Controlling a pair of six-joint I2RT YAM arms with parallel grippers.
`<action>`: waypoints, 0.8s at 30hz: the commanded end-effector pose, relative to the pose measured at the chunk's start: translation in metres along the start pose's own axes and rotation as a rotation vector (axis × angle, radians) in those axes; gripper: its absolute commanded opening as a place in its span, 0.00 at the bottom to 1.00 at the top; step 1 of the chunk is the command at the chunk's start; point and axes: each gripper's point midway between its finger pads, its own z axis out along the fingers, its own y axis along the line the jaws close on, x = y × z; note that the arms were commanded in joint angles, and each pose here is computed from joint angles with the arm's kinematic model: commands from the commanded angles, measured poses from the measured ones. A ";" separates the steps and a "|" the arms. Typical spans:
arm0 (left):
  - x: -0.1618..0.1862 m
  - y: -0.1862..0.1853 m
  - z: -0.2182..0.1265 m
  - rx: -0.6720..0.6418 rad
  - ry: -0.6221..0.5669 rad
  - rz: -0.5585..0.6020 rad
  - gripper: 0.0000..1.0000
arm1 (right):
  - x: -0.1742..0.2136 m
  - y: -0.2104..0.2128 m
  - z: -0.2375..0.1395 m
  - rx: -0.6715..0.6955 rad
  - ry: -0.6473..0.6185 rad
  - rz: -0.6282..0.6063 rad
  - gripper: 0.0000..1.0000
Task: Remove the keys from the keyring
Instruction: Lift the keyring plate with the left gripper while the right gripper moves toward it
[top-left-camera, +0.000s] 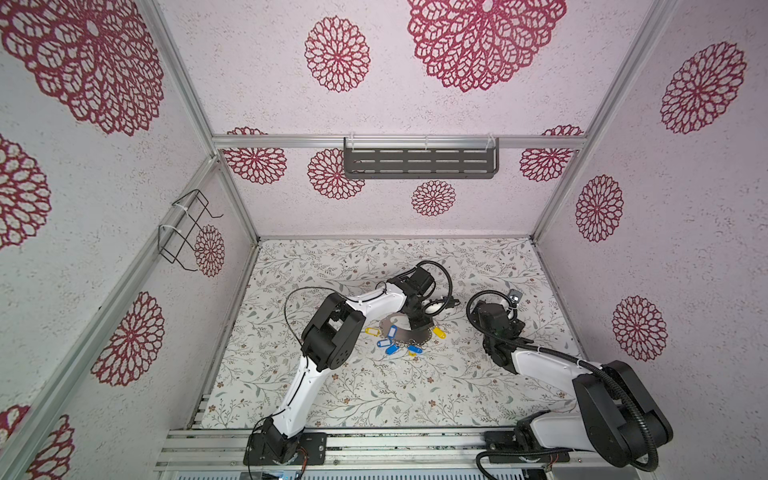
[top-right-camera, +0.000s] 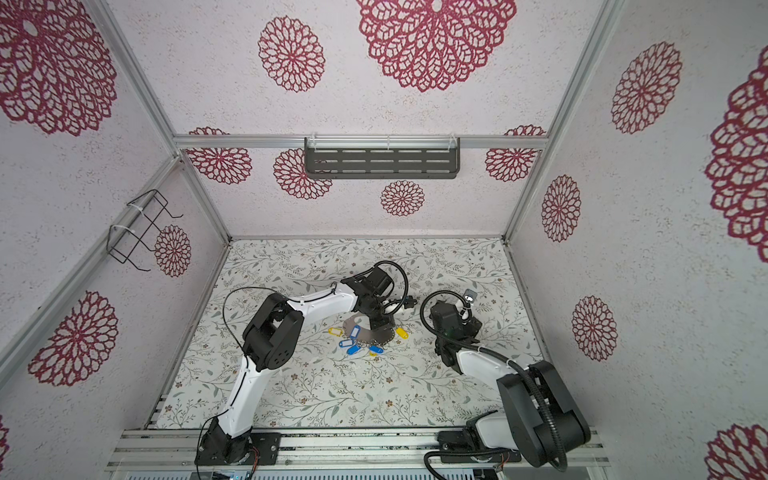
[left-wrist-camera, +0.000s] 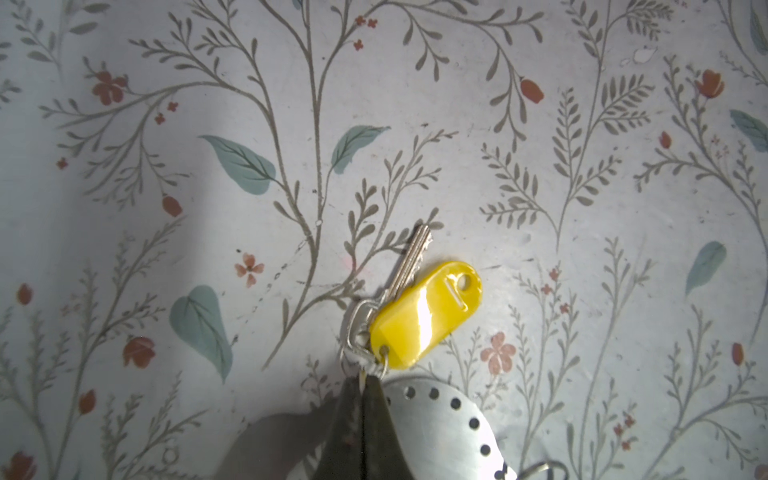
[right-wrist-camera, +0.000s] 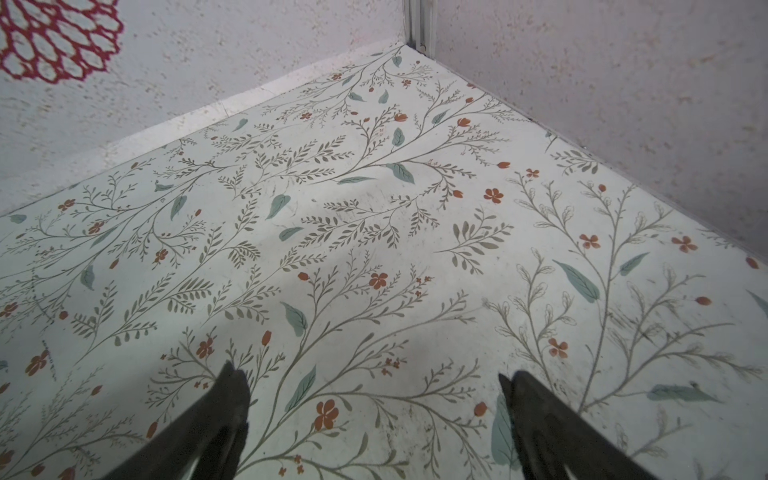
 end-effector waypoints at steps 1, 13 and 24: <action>-0.012 -0.006 -0.023 -0.017 -0.067 -0.044 0.00 | -0.022 -0.006 -0.010 -0.003 -0.101 0.060 0.99; -0.068 -0.019 -0.195 -0.272 -0.544 -0.174 0.00 | 0.001 0.029 -0.027 -0.297 0.015 0.052 0.99; -0.102 -0.041 -0.283 -0.102 -0.776 -0.167 0.00 | -0.091 0.150 -0.145 -0.984 0.105 -0.047 0.82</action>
